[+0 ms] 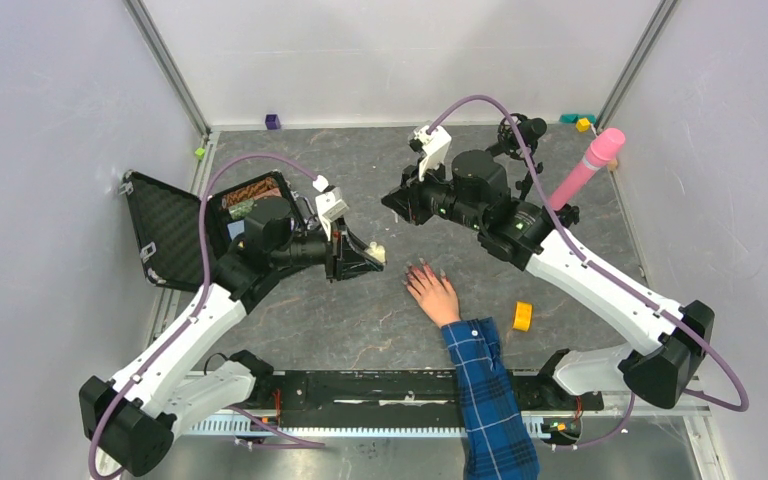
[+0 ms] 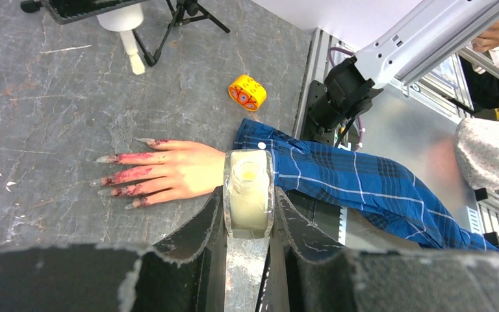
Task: Paint the nails
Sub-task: Close the nail polish bottle.
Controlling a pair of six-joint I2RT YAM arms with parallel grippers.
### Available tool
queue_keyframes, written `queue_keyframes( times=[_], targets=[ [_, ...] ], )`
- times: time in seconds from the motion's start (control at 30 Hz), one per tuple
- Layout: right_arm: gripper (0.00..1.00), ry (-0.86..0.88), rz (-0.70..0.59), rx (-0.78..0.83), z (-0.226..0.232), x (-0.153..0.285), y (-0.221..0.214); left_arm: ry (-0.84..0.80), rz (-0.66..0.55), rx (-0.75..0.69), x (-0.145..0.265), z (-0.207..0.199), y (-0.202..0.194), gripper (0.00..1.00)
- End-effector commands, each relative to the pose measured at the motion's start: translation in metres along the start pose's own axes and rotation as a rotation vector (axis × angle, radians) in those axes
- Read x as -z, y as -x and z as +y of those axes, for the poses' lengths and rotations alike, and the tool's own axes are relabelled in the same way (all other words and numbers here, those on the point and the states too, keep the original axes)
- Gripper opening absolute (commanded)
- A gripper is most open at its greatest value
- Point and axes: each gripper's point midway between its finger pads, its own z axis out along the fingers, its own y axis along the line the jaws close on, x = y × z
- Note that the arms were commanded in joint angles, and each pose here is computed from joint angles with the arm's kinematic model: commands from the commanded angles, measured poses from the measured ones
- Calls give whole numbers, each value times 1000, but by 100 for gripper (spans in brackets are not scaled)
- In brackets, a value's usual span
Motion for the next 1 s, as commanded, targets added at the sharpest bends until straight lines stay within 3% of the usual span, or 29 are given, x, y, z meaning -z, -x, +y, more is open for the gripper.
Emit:
queue_keyframes(
  times=[0.0,0.53,0.97],
  targets=[
    [0,148,-93,-25,30,6,40,-37,3,4,-3,-6,5,2],
    [0,360,-91,-74,66,3,36,18,26,30,-6,7,1,2],
    [0,401,-21,-80,70,-3,15,30,21,25,-5,8,2,2]
  ],
)
